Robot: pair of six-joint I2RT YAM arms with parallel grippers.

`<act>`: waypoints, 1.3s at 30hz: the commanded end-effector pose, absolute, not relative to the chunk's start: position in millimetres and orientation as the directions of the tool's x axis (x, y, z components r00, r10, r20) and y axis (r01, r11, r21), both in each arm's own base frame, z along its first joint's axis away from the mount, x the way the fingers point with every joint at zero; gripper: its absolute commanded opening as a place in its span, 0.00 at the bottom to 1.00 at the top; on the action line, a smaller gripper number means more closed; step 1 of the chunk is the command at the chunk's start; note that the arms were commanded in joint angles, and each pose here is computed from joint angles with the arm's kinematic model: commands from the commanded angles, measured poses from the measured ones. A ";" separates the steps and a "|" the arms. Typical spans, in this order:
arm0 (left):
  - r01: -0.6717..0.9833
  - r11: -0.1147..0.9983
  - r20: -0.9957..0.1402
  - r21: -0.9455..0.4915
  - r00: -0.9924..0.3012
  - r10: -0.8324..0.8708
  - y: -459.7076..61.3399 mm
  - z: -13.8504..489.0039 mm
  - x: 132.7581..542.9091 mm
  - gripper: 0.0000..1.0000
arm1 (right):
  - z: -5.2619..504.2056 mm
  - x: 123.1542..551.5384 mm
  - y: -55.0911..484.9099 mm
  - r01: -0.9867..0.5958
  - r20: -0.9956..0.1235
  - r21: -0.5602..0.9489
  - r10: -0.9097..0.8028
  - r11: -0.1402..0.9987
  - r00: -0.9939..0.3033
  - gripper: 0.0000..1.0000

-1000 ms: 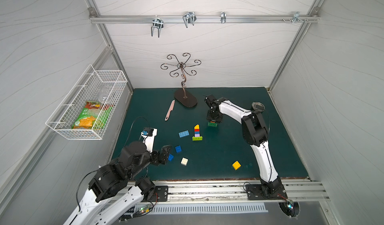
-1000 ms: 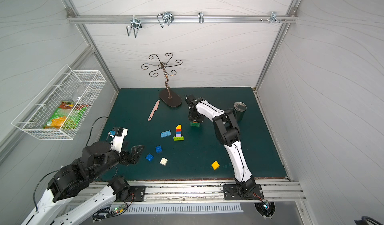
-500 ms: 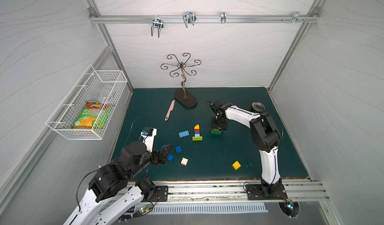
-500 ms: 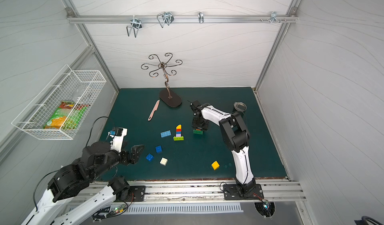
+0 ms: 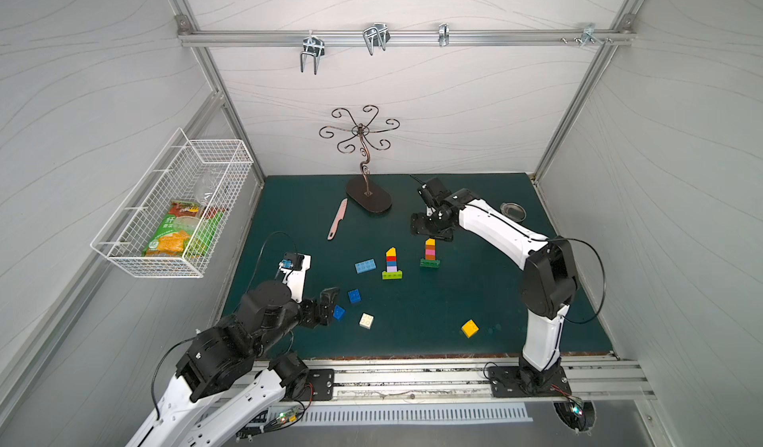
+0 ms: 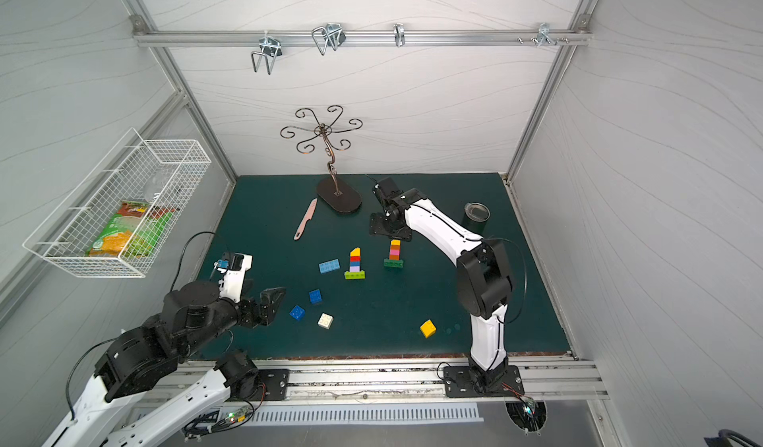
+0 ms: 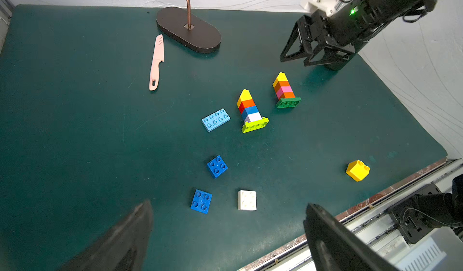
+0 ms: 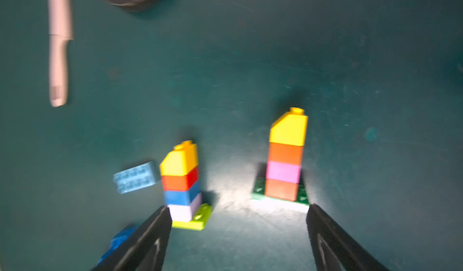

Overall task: Assemble the number 1 with lego
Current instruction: Move the lego brick at the center of the board, then pick up the lego brick from the center of the board.

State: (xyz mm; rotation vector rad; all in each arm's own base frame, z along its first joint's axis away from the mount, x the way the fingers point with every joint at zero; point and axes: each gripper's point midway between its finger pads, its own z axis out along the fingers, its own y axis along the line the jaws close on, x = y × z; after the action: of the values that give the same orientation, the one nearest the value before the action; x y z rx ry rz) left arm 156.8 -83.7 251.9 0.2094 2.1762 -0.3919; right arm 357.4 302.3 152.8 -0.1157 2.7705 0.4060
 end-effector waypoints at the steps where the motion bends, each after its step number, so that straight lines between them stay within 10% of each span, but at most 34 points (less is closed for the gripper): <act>1: 0.287 0.931 -0.841 -0.224 -0.540 -0.035 -81.7 269.6 159.0 0.99 | 158.6 327.0 345.2 -0.245 -0.347 0.218 -0.159 0.945 -0.924 0.89; 14: 0.266 0.933 -0.873 -0.243 -0.479 -0.091 -65.7 281.5 150.6 0.99 | 109.2 300.7 456.3 -0.406 -0.293 0.194 -0.342 0.893 -0.893 0.99; 39: 0.302 0.920 -0.870 -0.248 -0.487 -0.075 -73.3 280.6 149.5 0.99 | 25.2 297.4 463.7 -0.370 -0.180 0.109 -0.347 0.923 -0.920 0.92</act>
State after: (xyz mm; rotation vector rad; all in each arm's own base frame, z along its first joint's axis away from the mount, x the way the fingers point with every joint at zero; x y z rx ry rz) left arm 147.5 -68.8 264.7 0.1635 2.0908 -0.4113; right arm 306.9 465.6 35.2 -0.5404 2.8965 0.2641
